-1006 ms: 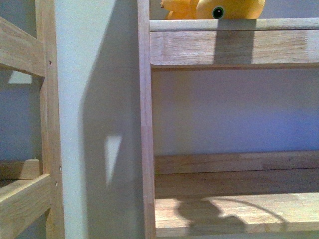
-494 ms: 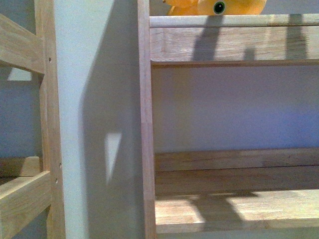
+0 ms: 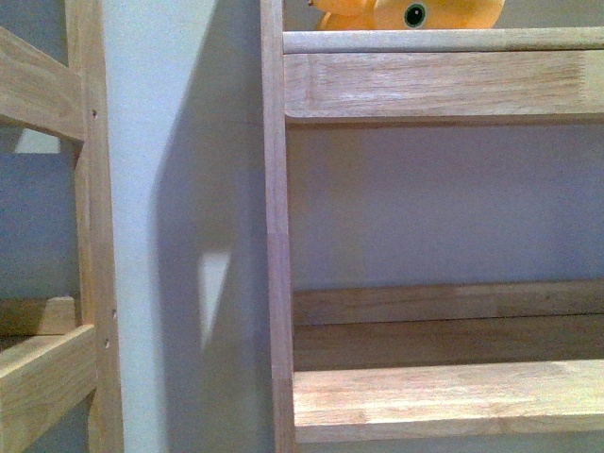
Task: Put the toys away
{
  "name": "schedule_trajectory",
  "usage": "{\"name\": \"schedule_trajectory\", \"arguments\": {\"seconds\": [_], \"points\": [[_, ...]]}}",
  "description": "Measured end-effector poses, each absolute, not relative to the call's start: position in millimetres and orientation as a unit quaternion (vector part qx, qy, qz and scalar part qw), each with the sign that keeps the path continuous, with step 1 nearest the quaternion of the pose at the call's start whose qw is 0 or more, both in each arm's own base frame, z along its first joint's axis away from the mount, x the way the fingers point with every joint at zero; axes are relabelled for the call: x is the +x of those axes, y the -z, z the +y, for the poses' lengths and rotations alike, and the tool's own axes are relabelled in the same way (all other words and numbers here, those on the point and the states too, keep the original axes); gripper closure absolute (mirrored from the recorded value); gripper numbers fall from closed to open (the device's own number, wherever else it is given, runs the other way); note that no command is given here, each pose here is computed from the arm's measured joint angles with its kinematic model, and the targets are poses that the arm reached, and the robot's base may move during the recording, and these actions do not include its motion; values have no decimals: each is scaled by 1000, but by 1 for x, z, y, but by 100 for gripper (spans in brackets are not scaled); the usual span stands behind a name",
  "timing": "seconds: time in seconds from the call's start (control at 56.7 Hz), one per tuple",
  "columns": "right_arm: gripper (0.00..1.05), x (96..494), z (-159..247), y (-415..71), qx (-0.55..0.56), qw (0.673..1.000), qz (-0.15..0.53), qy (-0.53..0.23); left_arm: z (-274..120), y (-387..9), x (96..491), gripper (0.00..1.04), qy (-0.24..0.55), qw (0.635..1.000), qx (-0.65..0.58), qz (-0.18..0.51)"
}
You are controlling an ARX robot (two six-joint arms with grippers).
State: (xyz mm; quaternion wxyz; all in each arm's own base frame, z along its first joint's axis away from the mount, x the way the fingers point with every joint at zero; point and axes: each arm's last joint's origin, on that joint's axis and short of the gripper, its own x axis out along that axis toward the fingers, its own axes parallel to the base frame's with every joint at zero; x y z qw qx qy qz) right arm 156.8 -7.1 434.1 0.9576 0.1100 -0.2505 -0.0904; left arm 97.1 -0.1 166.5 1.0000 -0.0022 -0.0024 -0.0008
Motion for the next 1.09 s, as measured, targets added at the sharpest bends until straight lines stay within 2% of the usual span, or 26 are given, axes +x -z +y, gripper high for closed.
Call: {"name": "schedule_trajectory", "arguments": {"seconds": [0.265, 0.582, 0.706, 0.9, 1.094], "points": [[7, 111, -6, -329, 160, 974, -153, 43, 0, -167, 97, 6, 1, 1000, -2, -2], [7, 99, 12, -225, 168, 984, -60, 10, 0, -167, 97, 6, 1, 1000, -2, -2], [7, 100, 17, -201, 160, 987, -19, 1, 0, -167, 97, 6, 1, 1000, -2, -2], [7, 100, 17, -198, 159, 987, -16, 2, 0, -167, 97, 6, 1, 1000, -2, -2], [35, 98, 13, -192, 43, 999, 1, -5, 0, -167, 97, 6, 1, 1000, -2, -2]]}}
